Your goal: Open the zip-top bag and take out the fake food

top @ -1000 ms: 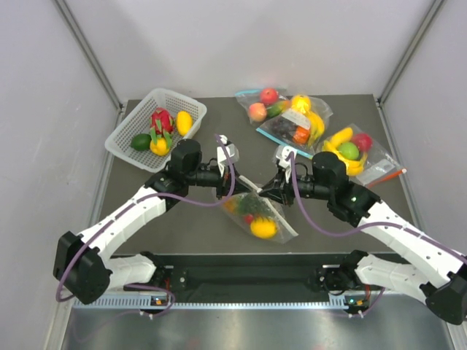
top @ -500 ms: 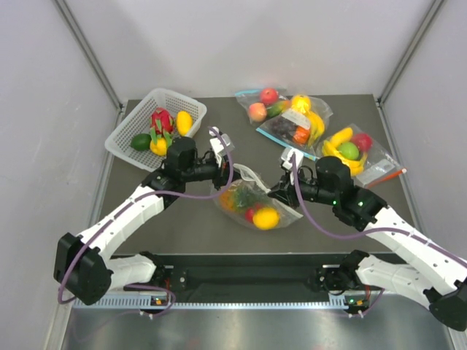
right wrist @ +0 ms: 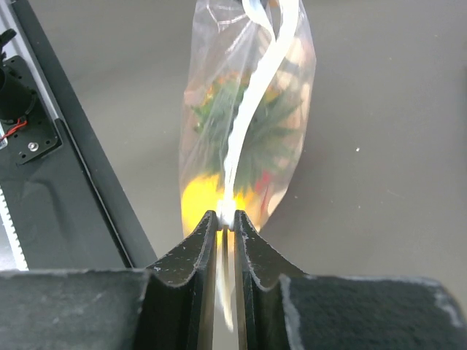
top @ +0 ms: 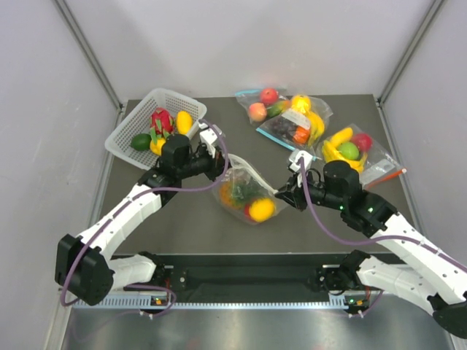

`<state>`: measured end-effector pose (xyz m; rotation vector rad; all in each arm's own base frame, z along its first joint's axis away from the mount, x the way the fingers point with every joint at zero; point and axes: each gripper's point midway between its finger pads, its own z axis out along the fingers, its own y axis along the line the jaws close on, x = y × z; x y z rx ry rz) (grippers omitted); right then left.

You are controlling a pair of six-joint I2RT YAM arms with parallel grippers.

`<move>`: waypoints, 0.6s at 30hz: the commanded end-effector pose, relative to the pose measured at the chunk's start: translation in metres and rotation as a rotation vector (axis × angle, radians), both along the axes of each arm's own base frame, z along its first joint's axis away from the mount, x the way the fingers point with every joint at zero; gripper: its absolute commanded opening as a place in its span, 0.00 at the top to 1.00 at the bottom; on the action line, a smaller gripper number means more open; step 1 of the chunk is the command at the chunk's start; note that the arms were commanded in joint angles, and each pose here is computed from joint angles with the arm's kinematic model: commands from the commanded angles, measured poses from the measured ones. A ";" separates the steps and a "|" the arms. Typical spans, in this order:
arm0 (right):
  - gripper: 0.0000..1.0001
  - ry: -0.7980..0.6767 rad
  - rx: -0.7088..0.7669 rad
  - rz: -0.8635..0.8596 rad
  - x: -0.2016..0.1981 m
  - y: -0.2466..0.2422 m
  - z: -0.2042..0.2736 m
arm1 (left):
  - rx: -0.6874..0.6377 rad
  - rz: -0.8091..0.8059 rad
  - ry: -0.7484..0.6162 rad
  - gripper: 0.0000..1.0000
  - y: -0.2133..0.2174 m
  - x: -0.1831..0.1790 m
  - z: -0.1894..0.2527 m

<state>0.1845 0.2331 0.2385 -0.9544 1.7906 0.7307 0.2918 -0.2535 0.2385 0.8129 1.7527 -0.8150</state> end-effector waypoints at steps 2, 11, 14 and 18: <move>1.00 -0.012 0.018 -0.026 -0.006 -0.008 0.013 | -0.034 0.144 -0.126 1.00 0.020 0.029 0.036; 1.00 -0.007 0.007 -0.065 -0.011 -0.021 0.017 | -0.009 0.230 -0.126 1.00 0.034 0.040 0.028; 1.00 -0.003 0.003 -0.069 -0.012 -0.023 0.017 | -0.004 0.239 -0.126 1.00 0.035 0.040 0.025; 1.00 -0.003 0.000 -0.070 -0.013 -0.024 0.019 | 0.006 0.261 -0.129 1.00 0.040 0.040 0.022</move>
